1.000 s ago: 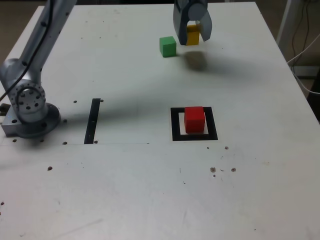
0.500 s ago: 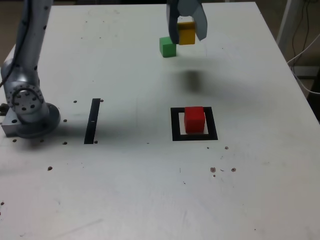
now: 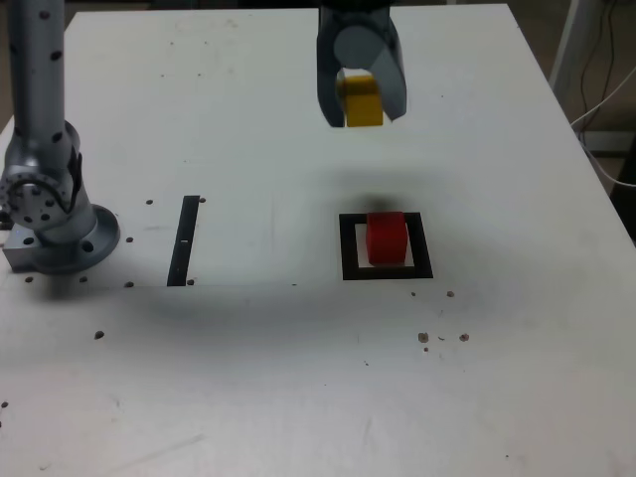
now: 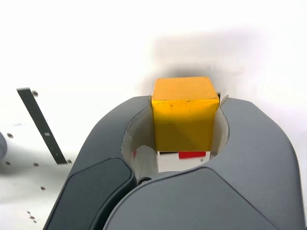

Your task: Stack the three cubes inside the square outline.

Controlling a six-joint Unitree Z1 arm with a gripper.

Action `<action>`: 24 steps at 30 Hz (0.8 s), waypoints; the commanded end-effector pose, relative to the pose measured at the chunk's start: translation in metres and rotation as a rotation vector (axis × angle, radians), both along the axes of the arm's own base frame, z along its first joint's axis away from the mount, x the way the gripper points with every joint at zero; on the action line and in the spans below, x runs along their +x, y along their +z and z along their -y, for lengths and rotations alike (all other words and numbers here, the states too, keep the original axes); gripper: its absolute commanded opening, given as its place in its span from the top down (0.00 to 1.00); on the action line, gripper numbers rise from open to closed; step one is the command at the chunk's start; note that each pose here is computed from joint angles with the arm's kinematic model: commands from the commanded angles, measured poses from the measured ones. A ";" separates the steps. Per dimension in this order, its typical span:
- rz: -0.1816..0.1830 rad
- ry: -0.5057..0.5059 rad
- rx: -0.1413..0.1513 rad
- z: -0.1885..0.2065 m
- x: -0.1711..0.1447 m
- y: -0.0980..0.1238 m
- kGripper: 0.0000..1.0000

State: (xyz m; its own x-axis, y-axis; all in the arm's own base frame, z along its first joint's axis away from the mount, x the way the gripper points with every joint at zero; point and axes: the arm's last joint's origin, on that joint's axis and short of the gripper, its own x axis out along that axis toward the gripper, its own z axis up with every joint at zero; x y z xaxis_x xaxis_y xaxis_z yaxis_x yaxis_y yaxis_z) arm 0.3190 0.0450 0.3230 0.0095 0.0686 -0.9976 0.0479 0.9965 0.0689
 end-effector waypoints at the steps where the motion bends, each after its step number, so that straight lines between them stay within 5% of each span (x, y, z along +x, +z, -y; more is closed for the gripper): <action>1: 0.003 0.001 0.006 0.011 -0.002 0.000 0.74; 24: -0.027 0.001 -0.016 0.089 0.020 -0.029 0.74</action>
State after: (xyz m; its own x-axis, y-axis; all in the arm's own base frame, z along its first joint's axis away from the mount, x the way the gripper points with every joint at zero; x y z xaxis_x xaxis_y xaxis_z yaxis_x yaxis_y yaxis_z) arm 0.3373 -0.0409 0.2943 -0.0218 0.0553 -0.9982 0.0448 0.9975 0.0542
